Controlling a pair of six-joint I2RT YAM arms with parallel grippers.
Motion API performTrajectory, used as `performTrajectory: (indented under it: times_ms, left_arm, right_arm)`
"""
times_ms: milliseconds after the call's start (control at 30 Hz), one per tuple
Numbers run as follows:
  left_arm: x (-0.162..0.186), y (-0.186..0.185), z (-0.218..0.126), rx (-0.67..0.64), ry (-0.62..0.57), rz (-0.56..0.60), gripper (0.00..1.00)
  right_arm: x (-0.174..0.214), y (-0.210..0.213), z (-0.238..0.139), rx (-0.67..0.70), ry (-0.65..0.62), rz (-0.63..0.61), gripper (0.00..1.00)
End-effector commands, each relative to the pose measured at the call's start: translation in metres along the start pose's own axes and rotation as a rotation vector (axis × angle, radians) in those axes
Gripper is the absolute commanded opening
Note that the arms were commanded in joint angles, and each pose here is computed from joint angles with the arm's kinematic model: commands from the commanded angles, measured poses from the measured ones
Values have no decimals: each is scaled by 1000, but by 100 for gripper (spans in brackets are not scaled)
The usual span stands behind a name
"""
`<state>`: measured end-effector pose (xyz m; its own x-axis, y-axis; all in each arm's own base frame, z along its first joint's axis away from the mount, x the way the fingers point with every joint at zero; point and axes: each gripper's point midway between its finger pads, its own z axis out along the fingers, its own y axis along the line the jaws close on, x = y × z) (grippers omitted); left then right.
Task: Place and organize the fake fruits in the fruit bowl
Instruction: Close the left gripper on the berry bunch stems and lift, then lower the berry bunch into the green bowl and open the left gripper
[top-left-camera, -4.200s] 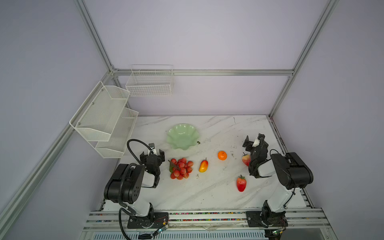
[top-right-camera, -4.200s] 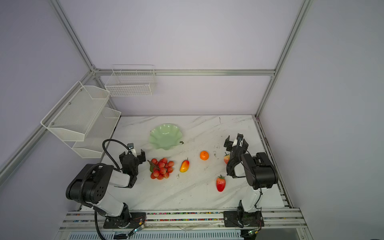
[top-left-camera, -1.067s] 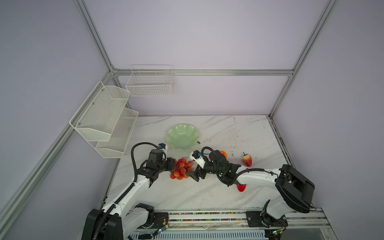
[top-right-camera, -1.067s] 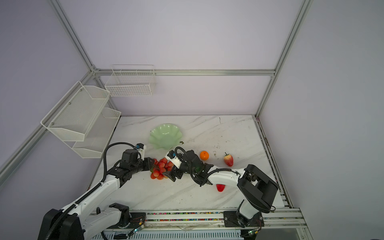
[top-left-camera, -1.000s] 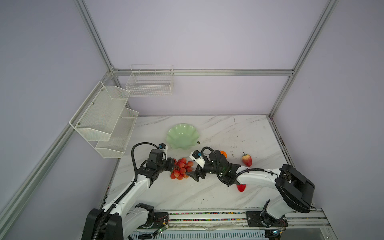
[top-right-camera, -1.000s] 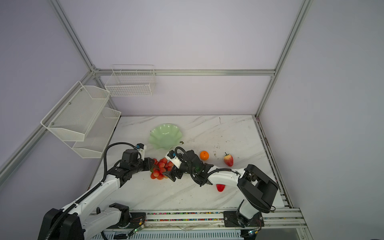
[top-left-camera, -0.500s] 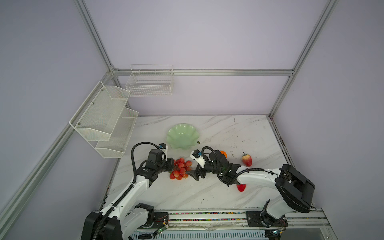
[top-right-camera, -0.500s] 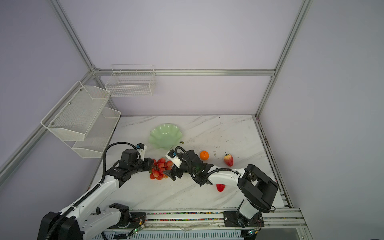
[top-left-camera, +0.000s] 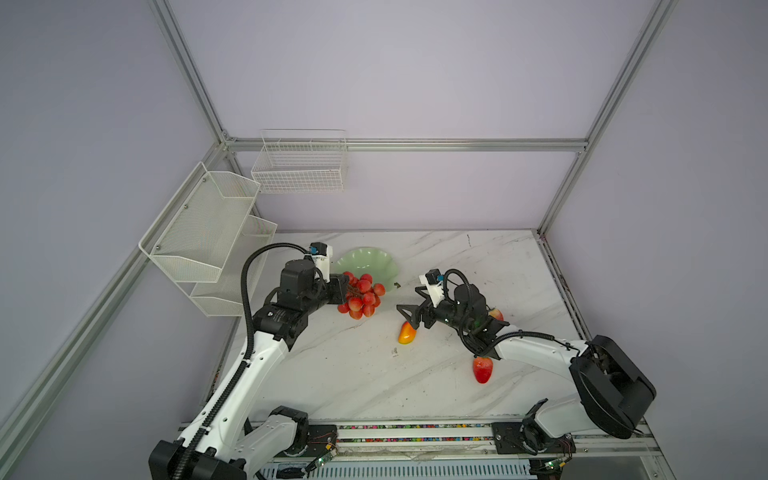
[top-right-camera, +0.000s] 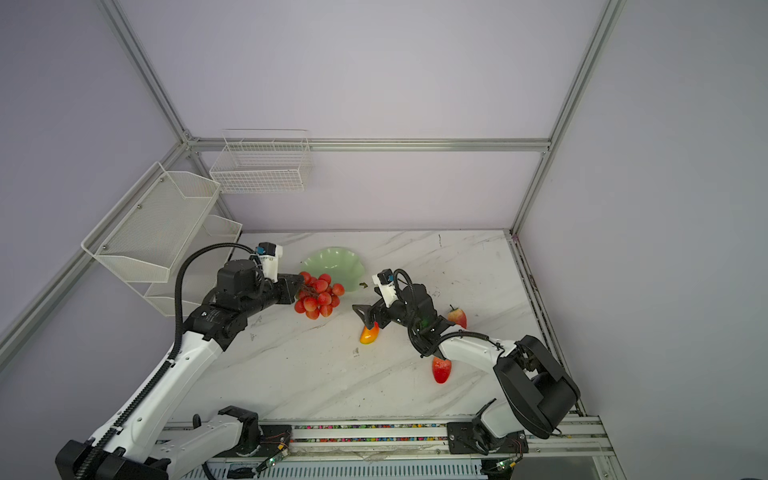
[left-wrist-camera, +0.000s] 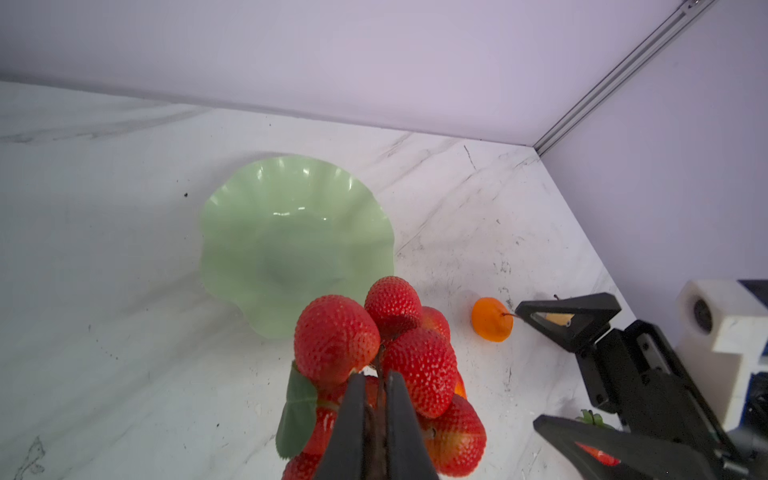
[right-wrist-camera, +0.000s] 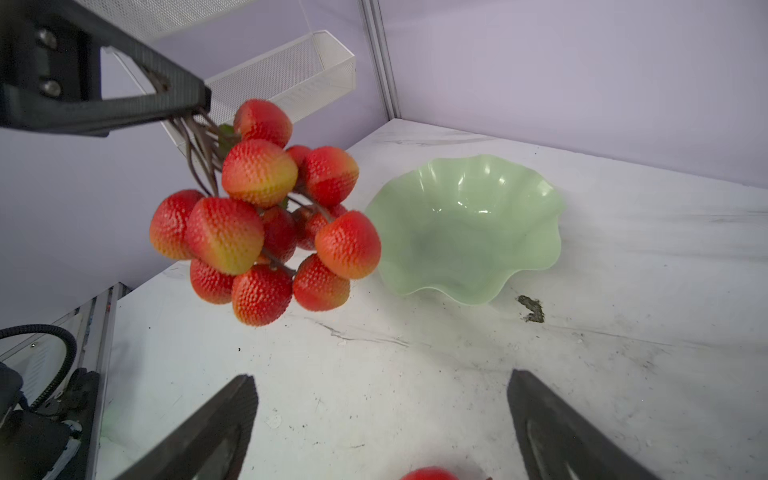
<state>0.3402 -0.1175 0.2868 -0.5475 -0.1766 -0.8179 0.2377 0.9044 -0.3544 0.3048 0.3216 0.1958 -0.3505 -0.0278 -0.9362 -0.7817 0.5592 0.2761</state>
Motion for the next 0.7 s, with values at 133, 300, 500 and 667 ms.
performTrajectory:
  times_ms: [133, 300, 500, 667]
  left_arm:
    - [-92, -17, 18, 10, -213, 11, 0]
    - [-105, -6, 58, -28, -252, 15, 0]
    - [-98, 10, 111, -61, -238, 40, 0]
    - [-76, 23, 143, -79, -181, 28, 0]
  right_arm:
    - [-9, 6, -3, -30, -35, 14, 97]
    - [-10, 11, -5, -60, -38, 2, 97]
    - [-13, 14, -5, -77, -49, -6, 97]
    - [-12, 12, -6, -62, -51, -11, 97]
